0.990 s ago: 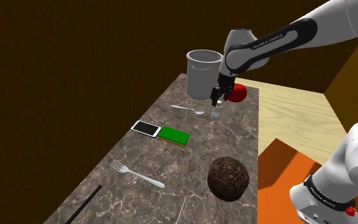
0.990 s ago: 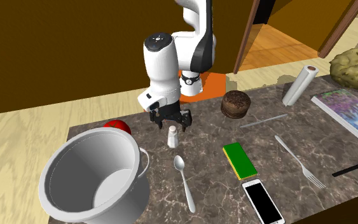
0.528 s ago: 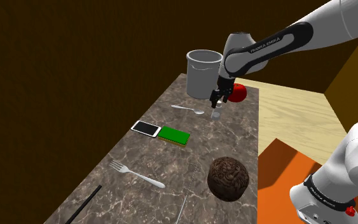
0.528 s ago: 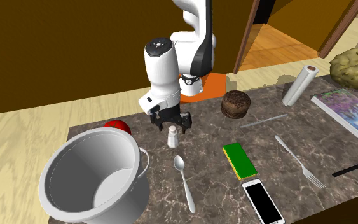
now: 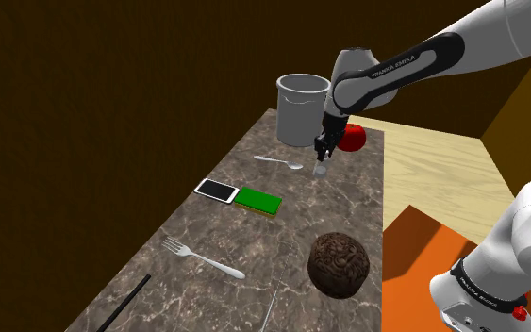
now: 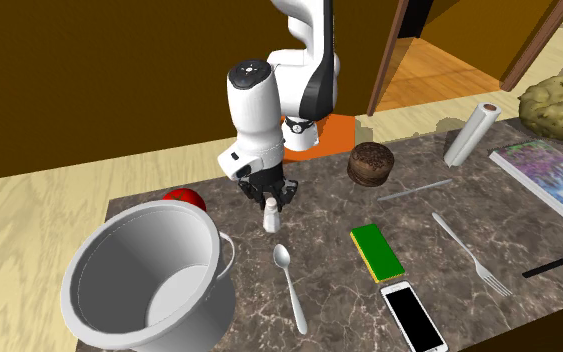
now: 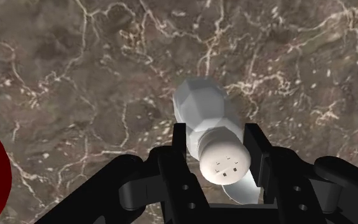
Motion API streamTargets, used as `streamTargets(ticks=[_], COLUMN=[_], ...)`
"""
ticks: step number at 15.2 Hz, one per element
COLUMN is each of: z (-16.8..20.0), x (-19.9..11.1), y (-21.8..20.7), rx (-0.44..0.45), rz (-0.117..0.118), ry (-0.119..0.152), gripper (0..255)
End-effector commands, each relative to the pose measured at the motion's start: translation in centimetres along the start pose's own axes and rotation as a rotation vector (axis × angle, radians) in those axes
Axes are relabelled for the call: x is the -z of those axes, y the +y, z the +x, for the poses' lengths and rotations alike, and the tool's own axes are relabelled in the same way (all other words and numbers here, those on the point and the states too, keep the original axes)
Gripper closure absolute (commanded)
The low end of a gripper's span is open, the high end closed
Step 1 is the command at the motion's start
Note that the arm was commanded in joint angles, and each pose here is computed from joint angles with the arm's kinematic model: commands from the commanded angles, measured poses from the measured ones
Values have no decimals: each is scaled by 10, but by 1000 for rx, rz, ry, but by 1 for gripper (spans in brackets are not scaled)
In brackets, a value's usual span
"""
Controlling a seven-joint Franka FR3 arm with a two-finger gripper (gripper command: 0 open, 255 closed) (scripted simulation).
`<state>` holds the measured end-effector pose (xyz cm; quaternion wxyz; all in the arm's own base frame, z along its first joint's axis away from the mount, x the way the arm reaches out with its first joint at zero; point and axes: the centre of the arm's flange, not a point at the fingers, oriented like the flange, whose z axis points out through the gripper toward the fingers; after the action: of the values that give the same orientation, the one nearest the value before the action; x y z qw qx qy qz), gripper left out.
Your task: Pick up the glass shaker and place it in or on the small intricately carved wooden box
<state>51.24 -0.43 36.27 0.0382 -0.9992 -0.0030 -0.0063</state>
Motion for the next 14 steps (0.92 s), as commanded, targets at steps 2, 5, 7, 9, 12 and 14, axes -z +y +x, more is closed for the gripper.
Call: streamTargets(ticks=[2, 5, 7, 9, 12, 14], z=[0, 0, 0, 0, 0, 1], x=[0, 0, 10, 21, 37, 47], y=[0, 0, -1, -2, -3, -4], rx=[0, 0, 0, 0, 0, 0], rz=[0, 0, 0, 0, 0, 0], ry=[-1, -1, -1, -1, -1, -1], gripper=[255, 255, 255, 255, 255, 255])
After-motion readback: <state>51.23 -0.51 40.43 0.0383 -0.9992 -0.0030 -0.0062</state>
